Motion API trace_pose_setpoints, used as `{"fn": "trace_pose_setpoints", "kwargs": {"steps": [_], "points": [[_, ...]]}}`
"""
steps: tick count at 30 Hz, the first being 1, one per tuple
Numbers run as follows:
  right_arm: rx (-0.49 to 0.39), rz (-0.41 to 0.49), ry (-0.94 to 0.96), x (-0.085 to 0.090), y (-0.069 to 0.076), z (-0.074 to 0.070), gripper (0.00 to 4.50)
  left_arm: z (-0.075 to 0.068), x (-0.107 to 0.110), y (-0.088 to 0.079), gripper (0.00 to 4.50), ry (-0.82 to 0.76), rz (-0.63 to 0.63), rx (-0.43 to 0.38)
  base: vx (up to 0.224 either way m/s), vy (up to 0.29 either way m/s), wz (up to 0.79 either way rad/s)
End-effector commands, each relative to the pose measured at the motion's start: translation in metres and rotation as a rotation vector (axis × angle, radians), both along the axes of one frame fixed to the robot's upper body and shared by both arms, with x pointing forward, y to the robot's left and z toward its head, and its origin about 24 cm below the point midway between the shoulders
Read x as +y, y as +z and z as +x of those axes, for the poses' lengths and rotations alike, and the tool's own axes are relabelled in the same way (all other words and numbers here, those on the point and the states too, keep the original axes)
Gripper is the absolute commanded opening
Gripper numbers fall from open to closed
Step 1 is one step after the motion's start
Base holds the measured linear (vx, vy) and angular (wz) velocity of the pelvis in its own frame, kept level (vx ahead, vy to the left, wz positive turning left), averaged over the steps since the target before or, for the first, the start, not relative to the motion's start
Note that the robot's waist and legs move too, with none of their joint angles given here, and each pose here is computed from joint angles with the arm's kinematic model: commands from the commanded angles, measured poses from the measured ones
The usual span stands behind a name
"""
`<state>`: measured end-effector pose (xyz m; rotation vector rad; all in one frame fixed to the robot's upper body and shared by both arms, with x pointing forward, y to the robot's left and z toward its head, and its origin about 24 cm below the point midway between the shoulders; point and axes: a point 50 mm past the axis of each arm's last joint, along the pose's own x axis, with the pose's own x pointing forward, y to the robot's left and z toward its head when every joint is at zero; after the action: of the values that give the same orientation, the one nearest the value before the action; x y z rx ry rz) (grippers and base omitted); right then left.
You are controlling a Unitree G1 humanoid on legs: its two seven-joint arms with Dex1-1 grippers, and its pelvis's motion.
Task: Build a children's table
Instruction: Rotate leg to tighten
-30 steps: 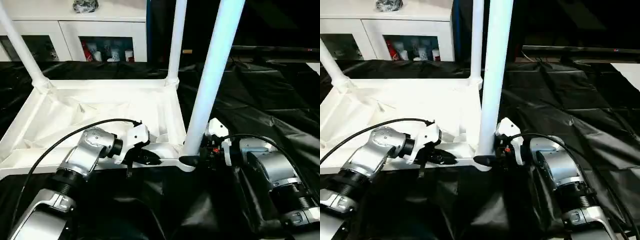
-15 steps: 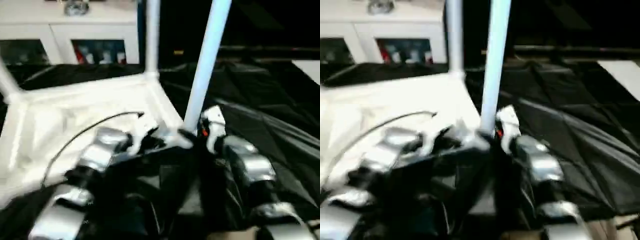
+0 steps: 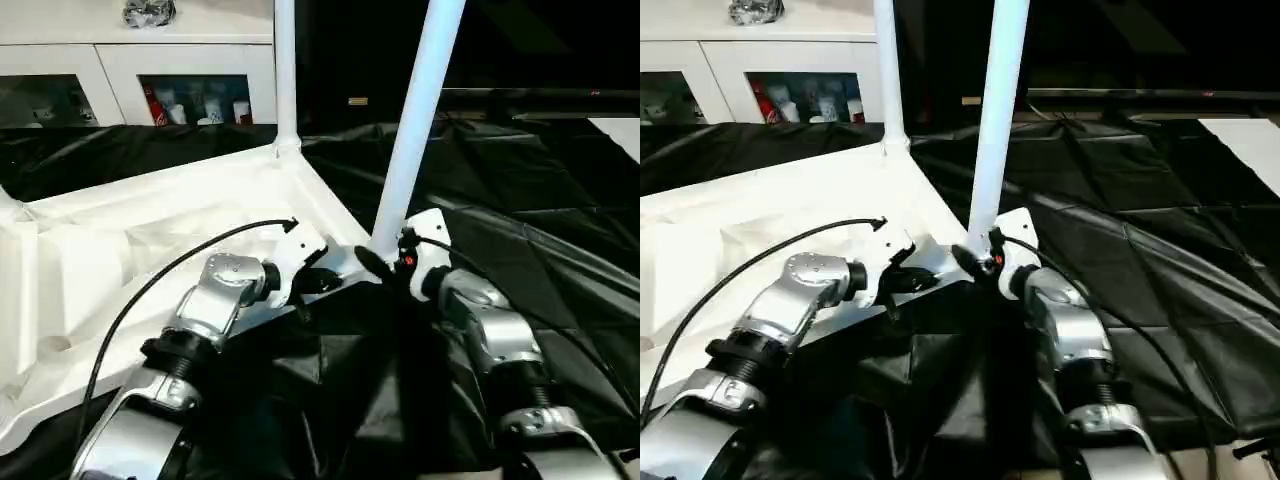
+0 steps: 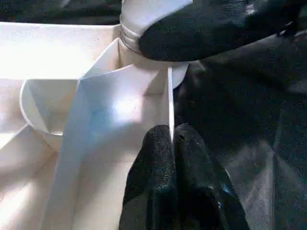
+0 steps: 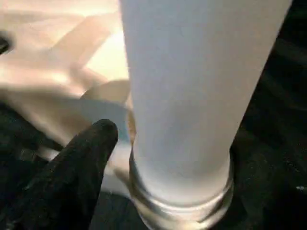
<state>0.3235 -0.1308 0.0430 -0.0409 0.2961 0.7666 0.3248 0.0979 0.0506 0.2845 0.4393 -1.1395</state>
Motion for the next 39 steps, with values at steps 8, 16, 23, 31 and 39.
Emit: {"fn": "trace_pose_setpoints", "kwargs": {"steps": [8, 16, 23, 31, 39], "points": [[0.083, -0.005, 0.615, 0.028, 0.002, -0.037, 3.79, -0.006, -0.006, 0.016, 0.00, -0.207, -0.022, -0.067, 0.000, 0.000, 0.00], [0.116, -0.001, 0.685, 0.021, 0.006, -0.041, 3.58, -0.015, 0.008, 0.013, 0.00, -0.311, 0.006, -0.037, 0.000, 0.000, 0.00], [0.141, 0.017, 0.705, 0.022, 0.006, -0.044, 3.05, -0.016, 0.013, 0.012, 0.00, -0.315, 0.016, -0.031, 0.000, 0.000, 0.00], [0.119, 0.063, 0.525, 0.032, -0.001, -0.035, 2.56, -0.005, 0.004, 0.014, 0.00, -0.186, -0.012, -0.050, 0.000, 0.000, 0.00], [0.119, 0.056, 0.040, 0.059, -0.020, -0.011, 2.51, 0.012, -0.030, 0.020, 0.00, -0.004, -0.039, -0.108, 0.000, 0.000, 0.00]]}}
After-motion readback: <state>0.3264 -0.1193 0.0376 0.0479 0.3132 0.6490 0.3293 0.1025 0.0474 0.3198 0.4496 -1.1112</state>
